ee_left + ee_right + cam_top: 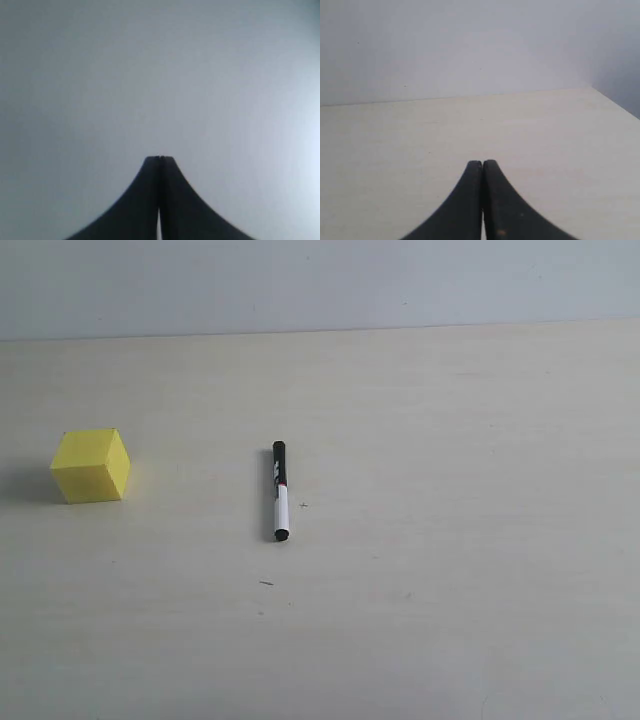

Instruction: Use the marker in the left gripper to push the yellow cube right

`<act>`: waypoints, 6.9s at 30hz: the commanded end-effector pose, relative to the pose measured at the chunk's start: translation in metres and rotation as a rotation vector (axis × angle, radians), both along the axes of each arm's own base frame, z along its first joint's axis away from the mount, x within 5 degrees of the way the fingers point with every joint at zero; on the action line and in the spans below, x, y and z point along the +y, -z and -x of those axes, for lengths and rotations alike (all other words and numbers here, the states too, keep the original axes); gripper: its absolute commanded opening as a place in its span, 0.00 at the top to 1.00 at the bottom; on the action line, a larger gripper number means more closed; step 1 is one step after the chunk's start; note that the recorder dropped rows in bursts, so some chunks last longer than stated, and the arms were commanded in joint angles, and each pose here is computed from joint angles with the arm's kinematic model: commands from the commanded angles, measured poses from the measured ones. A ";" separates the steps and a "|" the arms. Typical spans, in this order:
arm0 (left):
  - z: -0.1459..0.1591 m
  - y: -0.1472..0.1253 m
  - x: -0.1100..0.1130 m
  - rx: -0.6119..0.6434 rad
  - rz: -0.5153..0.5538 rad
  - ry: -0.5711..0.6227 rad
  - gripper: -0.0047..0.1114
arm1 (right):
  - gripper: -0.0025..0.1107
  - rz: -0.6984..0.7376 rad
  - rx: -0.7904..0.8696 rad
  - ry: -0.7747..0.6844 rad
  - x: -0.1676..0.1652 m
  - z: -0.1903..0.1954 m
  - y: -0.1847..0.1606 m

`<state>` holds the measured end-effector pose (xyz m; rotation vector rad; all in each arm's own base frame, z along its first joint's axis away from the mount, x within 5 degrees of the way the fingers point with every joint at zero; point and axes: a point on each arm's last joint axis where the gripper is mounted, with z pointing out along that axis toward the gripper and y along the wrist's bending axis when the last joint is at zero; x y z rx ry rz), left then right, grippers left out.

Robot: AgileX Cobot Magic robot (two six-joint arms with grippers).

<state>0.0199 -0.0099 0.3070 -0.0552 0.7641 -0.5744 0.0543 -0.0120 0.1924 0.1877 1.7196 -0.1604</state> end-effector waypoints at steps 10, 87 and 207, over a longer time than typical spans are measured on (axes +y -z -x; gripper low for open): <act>-0.125 -0.101 0.000 0.916 -0.186 -0.193 0.96 | 0.98 0.000 -0.001 0.004 0.000 0.000 0.001; -0.313 -0.021 -0.144 1.791 -1.061 -0.036 0.96 | 0.98 0.001 -0.007 0.004 0.000 0.000 0.001; -0.362 0.170 -0.058 1.314 -2.192 0.273 0.96 | 0.98 0.001 -0.002 0.004 0.000 0.000 0.001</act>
